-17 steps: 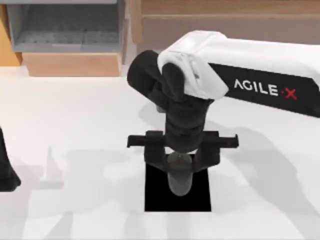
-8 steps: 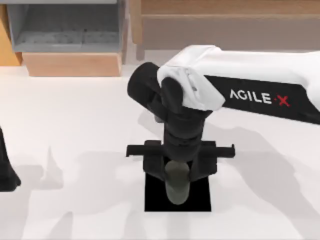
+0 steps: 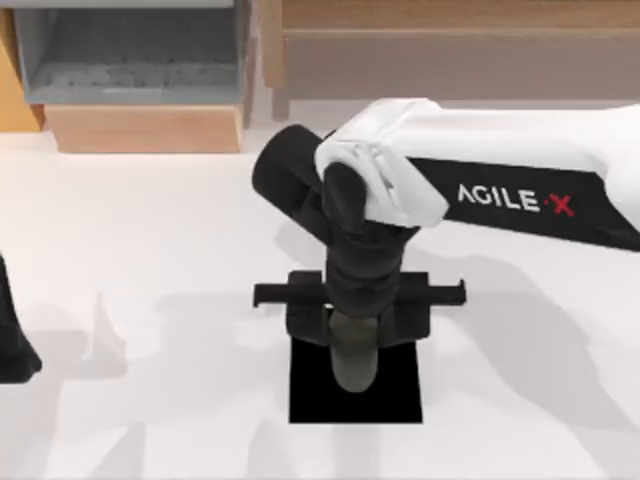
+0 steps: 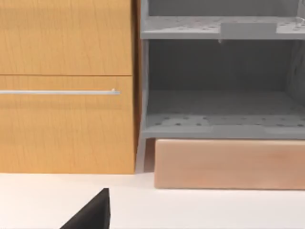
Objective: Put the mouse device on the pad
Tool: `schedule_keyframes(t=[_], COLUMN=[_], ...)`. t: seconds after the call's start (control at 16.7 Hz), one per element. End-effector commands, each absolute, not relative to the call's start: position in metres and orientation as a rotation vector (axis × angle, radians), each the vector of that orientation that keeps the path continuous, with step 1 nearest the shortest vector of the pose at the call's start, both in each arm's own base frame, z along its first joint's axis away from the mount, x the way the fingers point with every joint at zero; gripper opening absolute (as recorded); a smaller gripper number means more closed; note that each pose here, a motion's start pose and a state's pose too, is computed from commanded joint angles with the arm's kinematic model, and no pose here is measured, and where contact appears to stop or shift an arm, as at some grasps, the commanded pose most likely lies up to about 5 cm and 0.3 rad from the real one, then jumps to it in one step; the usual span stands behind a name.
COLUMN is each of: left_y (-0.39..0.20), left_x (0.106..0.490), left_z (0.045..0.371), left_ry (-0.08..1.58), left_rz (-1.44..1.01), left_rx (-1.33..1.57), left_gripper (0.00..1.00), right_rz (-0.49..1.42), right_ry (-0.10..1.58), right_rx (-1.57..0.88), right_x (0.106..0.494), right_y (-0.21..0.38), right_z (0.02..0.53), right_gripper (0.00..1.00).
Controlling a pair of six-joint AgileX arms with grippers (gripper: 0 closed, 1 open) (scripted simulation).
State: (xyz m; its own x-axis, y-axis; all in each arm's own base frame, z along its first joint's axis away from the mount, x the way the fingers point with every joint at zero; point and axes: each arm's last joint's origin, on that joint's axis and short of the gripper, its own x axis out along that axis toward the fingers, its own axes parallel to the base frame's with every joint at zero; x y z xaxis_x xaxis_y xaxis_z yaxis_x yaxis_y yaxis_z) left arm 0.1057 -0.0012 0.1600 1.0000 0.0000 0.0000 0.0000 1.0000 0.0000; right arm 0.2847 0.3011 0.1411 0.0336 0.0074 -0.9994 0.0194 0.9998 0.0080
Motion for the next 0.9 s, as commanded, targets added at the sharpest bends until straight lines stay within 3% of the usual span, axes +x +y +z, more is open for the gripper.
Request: schedule_keyframes(t=[0.06, 0.84, 0.9], left_y=[-0.0012, -0.0012, -0.0012], left_x=[0.1057, 0.1057, 0.1057], left_z=[0.1600, 0.1600, 0.1600], left_ry=[0.000, 0.000, 0.000], left_rz=[0.000, 0.000, 0.000], left_rx=[0.000, 0.000, 0.000], left_gripper=[1.00, 1.00, 1.00], right_rz=[-0.009, -0.009, -0.009], right_ry=[1.537, 1.537, 1.537], right_rx=[0.021, 0.021, 0.021], right_x=[0.2847, 0.2847, 0.2847], right_y=[0.3011, 0.3011, 0.3011], right_z=[0.1411, 0.1411, 0.1411], right_gripper=[0.00, 0.98, 1.00])
